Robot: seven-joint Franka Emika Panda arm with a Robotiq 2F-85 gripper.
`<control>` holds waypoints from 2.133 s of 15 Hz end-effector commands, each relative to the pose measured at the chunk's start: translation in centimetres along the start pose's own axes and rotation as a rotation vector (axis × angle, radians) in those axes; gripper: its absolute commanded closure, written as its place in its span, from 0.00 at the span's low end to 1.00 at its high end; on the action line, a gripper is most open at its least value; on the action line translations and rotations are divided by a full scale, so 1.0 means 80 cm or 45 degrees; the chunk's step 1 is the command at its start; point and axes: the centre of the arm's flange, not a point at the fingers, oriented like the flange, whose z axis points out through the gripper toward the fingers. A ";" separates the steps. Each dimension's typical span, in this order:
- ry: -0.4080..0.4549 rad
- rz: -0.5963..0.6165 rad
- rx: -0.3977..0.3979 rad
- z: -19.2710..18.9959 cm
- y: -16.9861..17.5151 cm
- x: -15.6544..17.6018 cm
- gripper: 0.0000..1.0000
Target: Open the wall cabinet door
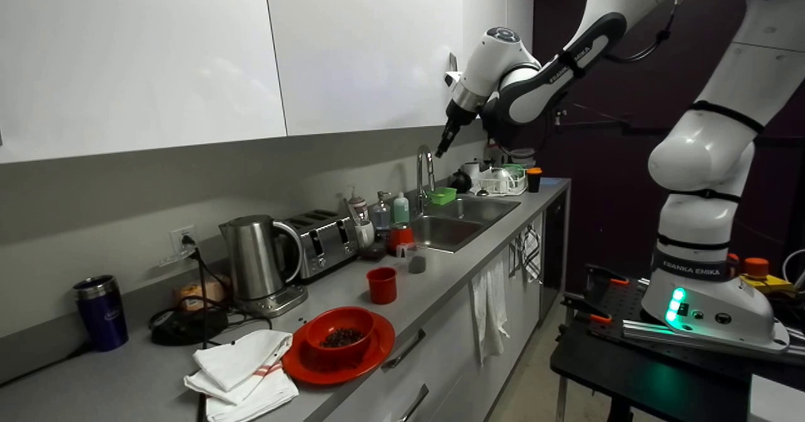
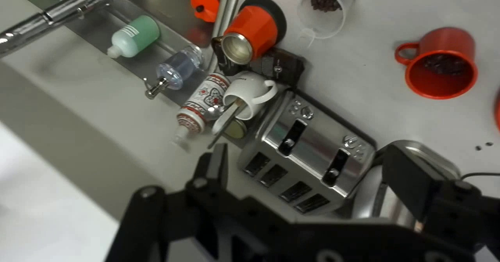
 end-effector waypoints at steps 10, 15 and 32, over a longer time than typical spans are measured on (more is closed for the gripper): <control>-0.365 -0.559 0.306 0.058 -0.007 0.031 0.00; -0.467 -0.523 0.383 0.060 0.039 0.039 0.00; -0.599 -0.687 0.477 0.042 0.026 0.047 0.00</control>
